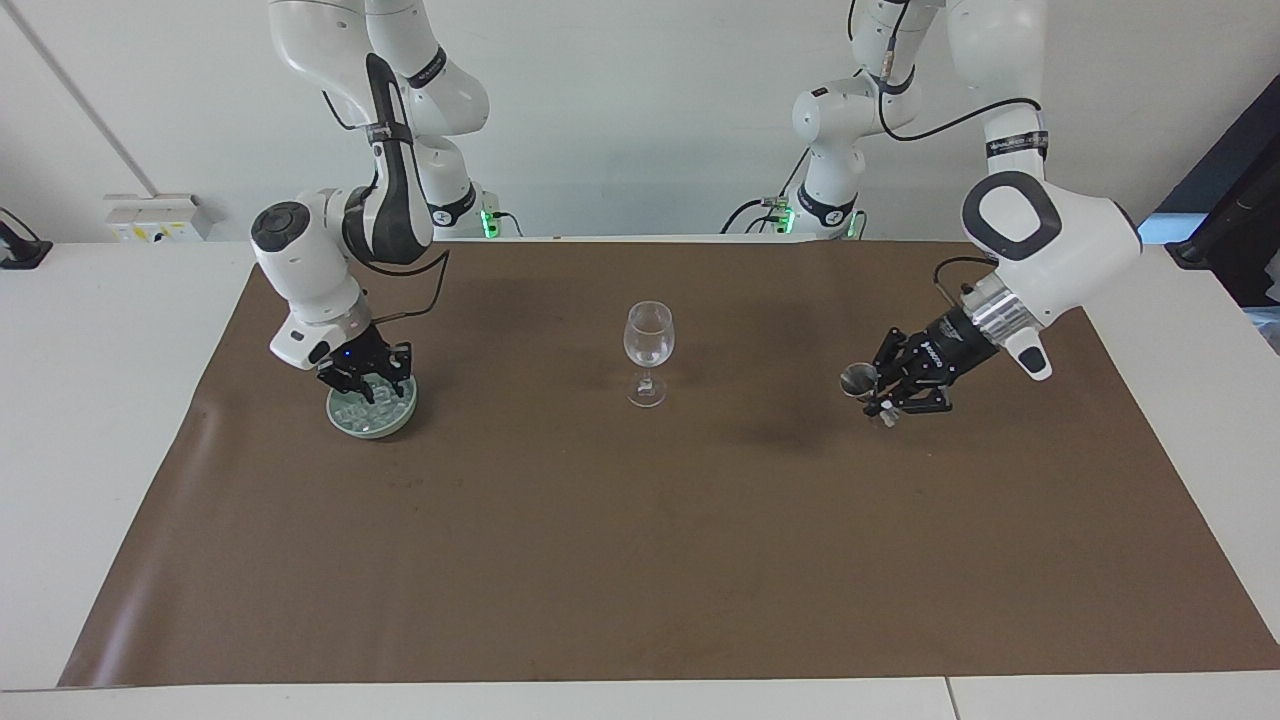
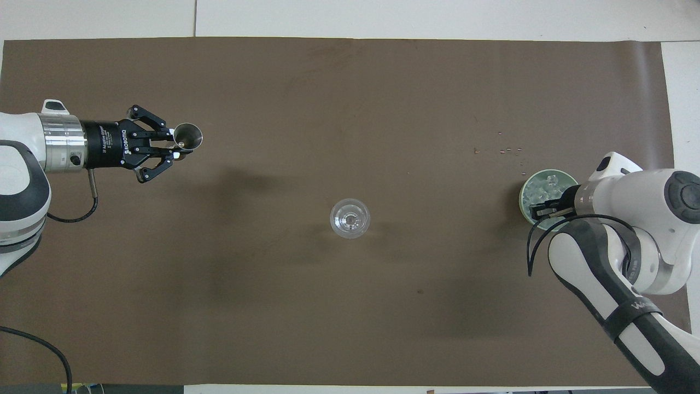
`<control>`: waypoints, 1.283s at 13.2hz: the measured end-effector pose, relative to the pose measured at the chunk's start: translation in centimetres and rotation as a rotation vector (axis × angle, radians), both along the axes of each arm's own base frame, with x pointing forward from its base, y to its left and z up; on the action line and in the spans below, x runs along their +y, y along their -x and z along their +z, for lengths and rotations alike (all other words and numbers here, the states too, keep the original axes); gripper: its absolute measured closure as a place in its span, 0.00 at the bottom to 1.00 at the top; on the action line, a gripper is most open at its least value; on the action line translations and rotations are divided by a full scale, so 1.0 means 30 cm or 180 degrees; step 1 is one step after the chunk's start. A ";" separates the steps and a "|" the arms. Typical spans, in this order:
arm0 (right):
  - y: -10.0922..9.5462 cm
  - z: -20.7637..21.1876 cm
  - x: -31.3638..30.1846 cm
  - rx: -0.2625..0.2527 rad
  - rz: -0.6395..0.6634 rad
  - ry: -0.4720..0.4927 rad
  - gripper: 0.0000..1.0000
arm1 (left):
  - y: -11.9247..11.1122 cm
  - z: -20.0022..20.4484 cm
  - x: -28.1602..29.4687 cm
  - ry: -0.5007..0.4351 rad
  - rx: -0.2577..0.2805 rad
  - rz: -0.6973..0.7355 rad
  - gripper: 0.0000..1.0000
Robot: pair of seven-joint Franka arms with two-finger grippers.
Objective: Pour wine and add ice with both arms
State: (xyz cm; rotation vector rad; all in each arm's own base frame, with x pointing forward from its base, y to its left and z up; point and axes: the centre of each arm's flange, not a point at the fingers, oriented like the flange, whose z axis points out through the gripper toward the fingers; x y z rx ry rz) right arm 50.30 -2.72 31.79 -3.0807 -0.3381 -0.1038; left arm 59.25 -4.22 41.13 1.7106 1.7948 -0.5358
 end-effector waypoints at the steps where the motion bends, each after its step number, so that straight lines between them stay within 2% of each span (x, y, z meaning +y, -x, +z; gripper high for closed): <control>1: 0.000 0.000 0.000 0.0000 0.0000 0.0000 0.54 | -0.010 -0.016 0.008 0.0018 0.0012 0.0000 0.78; 6: 0.002 -0.003 0.000 0.0007 -0.0002 -0.0002 0.60 | -0.032 -0.115 0.041 0.0131 0.0107 -0.0163 0.78; 7: 0.003 -0.004 0.000 0.0009 -0.0003 -0.0003 0.67 | -0.032 -0.138 0.074 0.0188 0.0131 -0.0145 0.78; 8: 0.005 -0.005 -0.001 0.0012 -0.0005 -0.0004 0.74 | -0.035 -0.168 0.122 0.0271 0.0151 -0.0068 0.78; 11: 0.006 -0.005 -0.002 -0.0002 -0.0010 -0.0003 0.76 | -0.031 -0.258 0.292 0.0567 0.0182 0.0274 0.78; 14: 0.009 -0.006 -0.003 -0.0042 -0.0015 0.0001 0.76 | 0.022 -0.343 0.402 0.0843 0.0195 0.0579 0.78; 17: 0.009 -0.005 -0.003 -0.0047 -0.0024 0.0000 0.76 | 0.096 -0.423 0.466 0.1083 0.0278 0.0883 0.78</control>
